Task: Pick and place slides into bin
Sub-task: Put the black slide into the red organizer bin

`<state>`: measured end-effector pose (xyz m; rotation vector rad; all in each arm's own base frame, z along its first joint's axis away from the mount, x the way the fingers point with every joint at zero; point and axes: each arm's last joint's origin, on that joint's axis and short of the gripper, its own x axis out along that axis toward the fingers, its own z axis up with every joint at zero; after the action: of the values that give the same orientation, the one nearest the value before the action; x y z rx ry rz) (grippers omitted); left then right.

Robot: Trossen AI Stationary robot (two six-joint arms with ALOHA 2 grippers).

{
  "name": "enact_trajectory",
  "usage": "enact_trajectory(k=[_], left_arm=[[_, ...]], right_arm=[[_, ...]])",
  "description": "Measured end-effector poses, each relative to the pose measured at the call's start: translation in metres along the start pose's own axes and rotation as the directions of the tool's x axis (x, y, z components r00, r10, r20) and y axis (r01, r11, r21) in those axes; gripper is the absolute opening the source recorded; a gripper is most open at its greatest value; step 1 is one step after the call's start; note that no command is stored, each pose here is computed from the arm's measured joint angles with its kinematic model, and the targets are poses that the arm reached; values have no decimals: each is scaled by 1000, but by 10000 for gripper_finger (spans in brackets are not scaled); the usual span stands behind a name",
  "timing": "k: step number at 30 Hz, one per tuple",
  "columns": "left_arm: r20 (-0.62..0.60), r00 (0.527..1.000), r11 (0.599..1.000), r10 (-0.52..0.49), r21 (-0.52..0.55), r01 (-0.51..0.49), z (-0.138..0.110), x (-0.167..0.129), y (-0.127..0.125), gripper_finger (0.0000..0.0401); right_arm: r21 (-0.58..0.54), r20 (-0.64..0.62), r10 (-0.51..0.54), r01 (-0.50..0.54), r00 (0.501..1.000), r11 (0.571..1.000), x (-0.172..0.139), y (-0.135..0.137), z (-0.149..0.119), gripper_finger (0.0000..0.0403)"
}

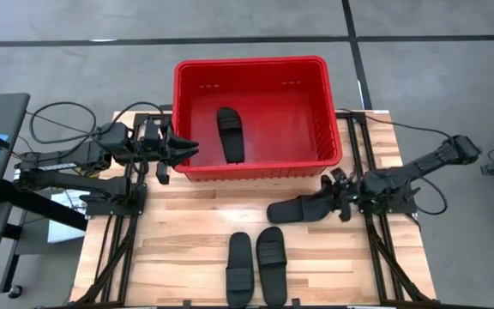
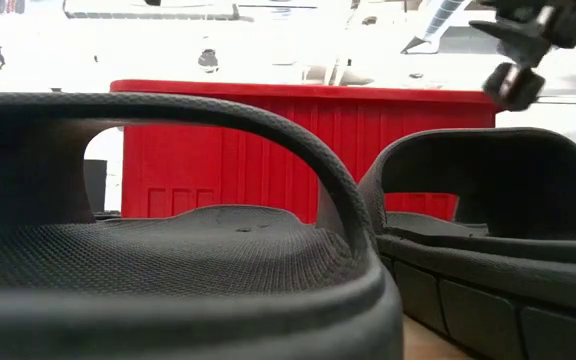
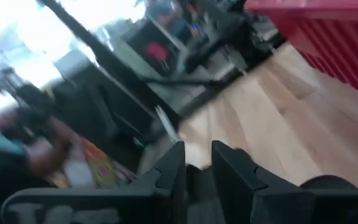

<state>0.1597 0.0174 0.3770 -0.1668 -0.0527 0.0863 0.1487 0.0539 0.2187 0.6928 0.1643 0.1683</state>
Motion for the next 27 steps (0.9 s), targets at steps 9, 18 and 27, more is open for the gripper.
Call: enact_trajectory(k=[9, 18, 27], left_arm=[[-34, 999, 999, 5, 43, -4, -3, 0, 1, 87], [-177, 980, 996, -89, -28, 85, -15, -2, -1, 87], [-243, 966, 993, -87, -104, 63, -22, -4, 0, 87]], right_arm=[[-201, -345, -305, 247, 888, 948, 61, 29, 15, 71], [-251, -609, -376, 280, 698, 927, 99, 43, 13, 71], [-291, -702, -446, 347, 555, 891, 135, 27, 0, 72]])
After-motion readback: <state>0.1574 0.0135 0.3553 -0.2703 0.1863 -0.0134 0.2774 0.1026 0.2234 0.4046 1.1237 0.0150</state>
